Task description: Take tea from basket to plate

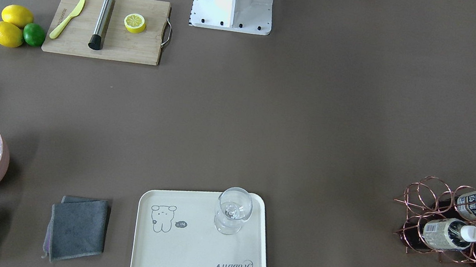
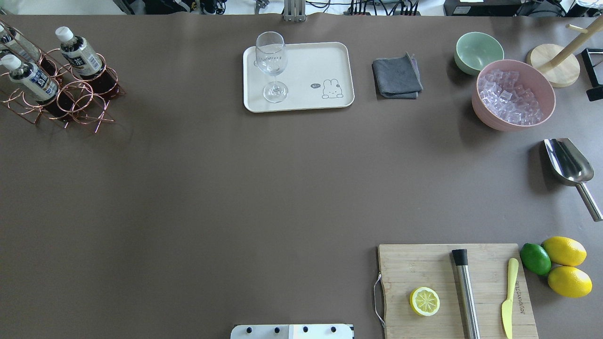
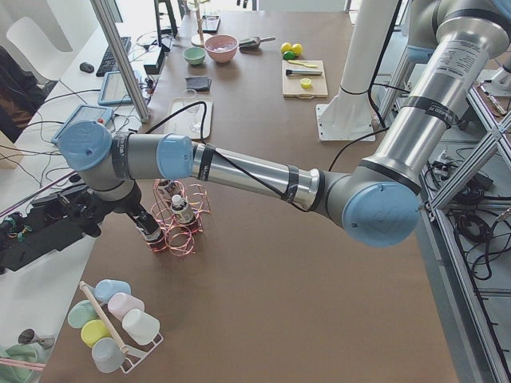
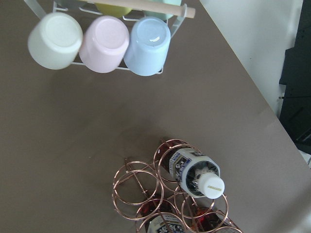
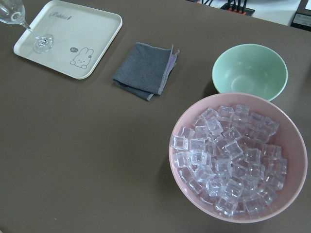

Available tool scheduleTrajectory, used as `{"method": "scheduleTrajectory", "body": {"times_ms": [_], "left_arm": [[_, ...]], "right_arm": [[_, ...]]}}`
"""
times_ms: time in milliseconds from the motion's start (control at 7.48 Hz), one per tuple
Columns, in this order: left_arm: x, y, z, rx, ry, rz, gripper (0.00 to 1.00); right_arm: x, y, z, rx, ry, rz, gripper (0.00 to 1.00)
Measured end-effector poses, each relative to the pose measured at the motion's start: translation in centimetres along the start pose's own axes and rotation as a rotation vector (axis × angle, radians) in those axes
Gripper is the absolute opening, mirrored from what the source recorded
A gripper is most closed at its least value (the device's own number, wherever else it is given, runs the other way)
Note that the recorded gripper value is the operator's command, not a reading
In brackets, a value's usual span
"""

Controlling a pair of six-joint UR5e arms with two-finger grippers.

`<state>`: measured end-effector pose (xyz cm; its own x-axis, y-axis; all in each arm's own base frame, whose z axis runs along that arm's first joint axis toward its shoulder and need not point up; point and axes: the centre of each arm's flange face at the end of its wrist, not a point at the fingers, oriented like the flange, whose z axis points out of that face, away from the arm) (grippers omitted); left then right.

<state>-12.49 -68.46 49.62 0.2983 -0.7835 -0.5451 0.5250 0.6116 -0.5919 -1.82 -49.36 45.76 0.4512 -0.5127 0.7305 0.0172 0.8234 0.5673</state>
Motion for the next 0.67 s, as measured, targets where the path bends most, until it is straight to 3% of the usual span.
{"method": "scheduleTrajectory", "body": {"times_ms": [267, 668], "left_arm": [[4.6, 2.8, 4.0, -0.007, 0.014, -0.016, 0.98], [8.3, 5.3, 6.5, -0.021, 0.005, -0.058, 0.98]], "right_arm": [[-1.2, -0.9, 1.6, 0.048, -0.028, -0.123, 1.00], [-2.2, -0.9, 4.7, 0.107, -0.087, -0.264, 1.00]]}}
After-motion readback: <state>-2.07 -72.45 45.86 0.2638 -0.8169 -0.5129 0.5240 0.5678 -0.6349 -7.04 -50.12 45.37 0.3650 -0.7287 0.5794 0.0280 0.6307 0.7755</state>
